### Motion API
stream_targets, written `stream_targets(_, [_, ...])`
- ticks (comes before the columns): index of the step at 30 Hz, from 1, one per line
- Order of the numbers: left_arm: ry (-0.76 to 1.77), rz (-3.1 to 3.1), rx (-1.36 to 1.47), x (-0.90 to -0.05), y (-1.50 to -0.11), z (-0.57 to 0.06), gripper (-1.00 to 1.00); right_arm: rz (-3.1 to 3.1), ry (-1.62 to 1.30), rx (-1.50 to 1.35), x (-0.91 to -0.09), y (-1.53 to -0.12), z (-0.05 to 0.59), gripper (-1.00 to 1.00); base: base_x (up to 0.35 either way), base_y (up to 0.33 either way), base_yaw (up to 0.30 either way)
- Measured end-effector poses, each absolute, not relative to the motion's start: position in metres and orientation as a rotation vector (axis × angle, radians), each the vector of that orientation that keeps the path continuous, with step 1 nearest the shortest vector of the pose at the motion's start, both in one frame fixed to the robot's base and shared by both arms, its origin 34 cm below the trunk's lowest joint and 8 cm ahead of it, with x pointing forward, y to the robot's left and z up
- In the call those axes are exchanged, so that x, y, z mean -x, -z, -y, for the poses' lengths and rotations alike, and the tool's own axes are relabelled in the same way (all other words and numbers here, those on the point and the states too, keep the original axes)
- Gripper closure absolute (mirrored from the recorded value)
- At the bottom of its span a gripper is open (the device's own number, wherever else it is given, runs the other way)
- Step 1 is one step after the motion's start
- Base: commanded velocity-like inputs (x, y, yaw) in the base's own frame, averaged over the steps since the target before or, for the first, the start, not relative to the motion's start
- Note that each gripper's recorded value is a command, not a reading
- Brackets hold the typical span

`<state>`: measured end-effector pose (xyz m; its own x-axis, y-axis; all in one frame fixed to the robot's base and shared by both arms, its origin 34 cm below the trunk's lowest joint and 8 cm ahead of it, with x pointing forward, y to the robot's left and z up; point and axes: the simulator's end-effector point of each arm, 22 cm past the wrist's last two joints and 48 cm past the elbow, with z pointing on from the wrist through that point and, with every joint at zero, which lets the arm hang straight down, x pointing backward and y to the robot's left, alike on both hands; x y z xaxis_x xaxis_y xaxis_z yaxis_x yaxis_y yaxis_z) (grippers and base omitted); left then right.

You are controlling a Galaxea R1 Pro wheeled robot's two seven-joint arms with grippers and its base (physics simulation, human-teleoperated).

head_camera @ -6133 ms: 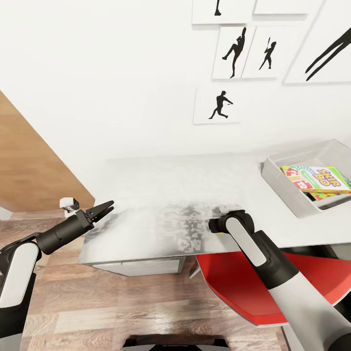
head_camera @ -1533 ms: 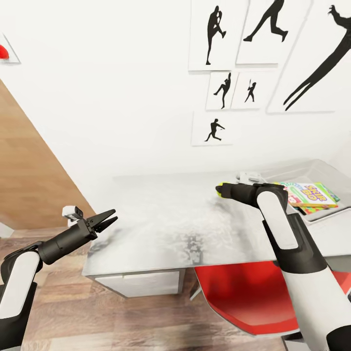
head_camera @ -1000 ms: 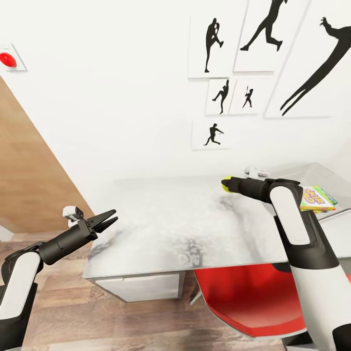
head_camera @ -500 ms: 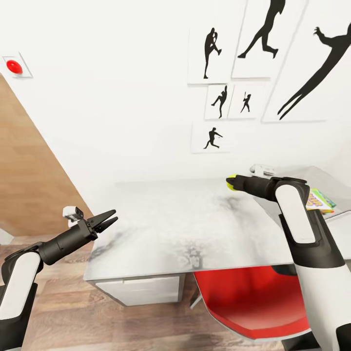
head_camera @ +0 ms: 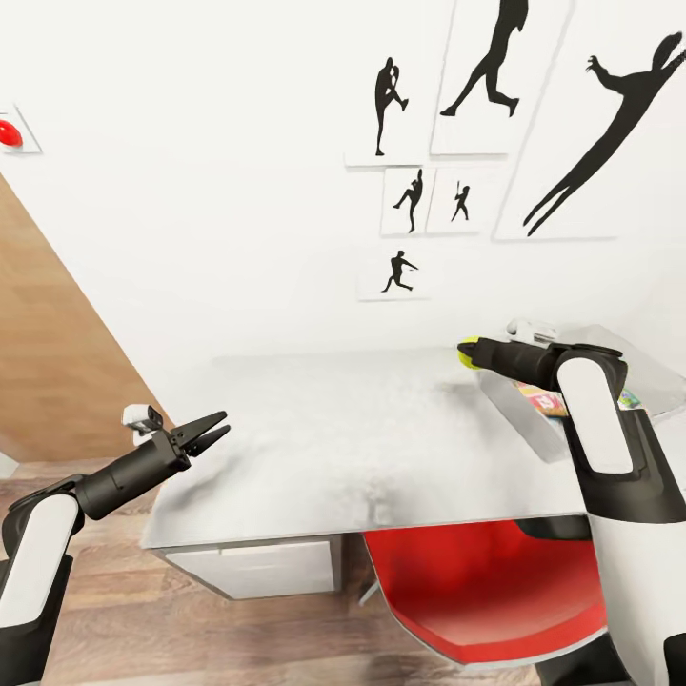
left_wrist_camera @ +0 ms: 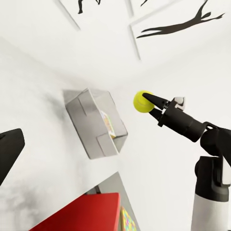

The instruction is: Put all the toys in the child's room - the three board games (two on the bed and one on the table), the two jigsaw puzzles on the table, and the tennis ball on the table - inside the toy box on the table in the child's room.

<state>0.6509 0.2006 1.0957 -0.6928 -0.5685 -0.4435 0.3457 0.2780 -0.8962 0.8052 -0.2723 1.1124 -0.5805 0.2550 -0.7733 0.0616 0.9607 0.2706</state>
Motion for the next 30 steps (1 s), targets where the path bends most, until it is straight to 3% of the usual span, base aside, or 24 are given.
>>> stream_targets(8, [1.517,-1.789,0.206,-0.65,-1.095,-0.202,-1.0,-2.174,-0.237,-0.24,-0.806,-1.116,0.29,1.0,0.0,-0.137,0.0])
stream_targets(30, [1.509,-1.801,0.217,-0.649,-1.09,-0.202,-1.0,-2.122,-0.161,-0.27,-0.813,-1.143,0.333,1.0,0.0,-0.011,0.0])
